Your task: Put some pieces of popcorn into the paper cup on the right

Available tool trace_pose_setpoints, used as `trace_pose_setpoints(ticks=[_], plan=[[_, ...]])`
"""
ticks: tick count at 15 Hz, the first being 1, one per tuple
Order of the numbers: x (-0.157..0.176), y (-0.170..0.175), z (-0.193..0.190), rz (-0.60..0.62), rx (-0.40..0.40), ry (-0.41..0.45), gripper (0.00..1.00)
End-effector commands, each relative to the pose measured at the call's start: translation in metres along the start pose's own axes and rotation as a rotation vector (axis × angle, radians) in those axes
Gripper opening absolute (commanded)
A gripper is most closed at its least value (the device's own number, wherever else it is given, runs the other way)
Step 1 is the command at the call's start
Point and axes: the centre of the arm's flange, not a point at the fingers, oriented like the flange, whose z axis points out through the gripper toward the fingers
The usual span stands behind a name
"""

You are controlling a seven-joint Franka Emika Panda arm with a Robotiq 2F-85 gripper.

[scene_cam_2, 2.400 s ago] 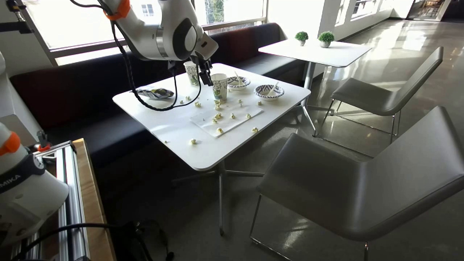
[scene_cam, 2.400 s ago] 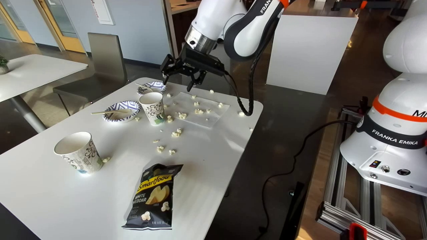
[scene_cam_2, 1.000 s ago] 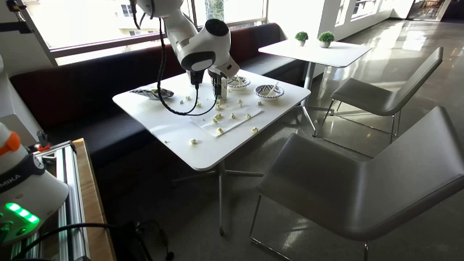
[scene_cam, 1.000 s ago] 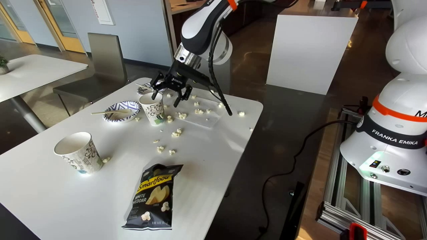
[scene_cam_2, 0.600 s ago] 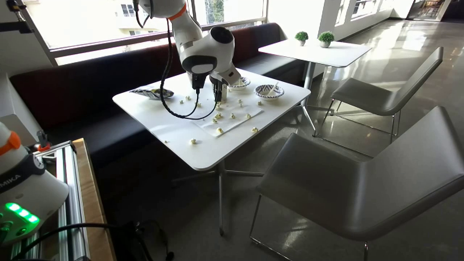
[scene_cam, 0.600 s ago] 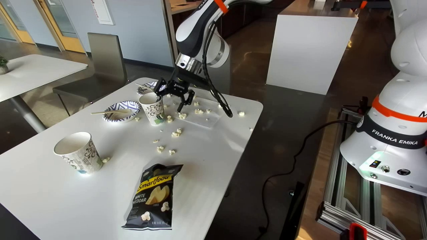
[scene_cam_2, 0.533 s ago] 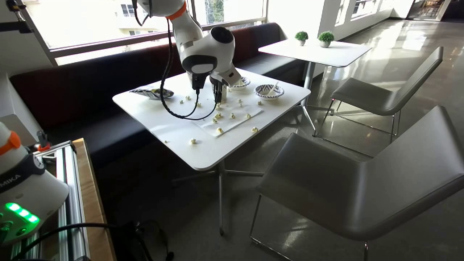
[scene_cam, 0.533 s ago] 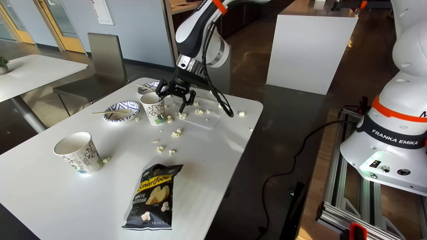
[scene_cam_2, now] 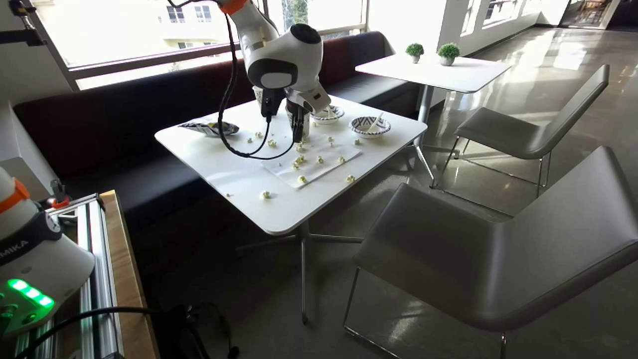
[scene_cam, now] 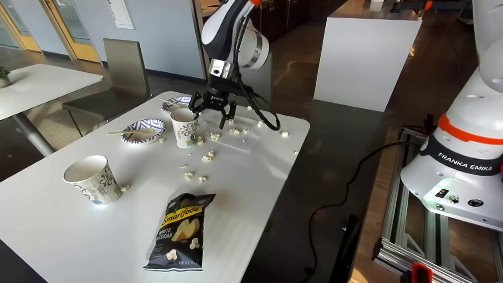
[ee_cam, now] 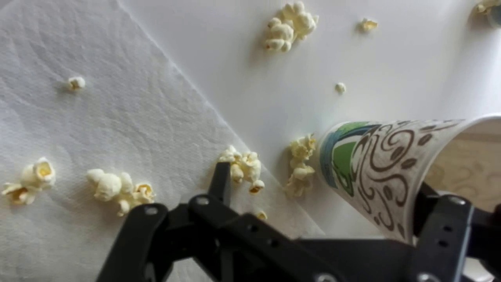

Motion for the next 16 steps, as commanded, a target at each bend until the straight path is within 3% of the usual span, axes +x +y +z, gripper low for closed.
trace_pose_setpoints(ticks=[1, 16], plan=[[-0.013, -0.005, -0.014, 0.007, -0.048, -0.018, 1.00], [-0.029, -0.017, -0.037, -0.029, -0.099, 0.001, 1.00]])
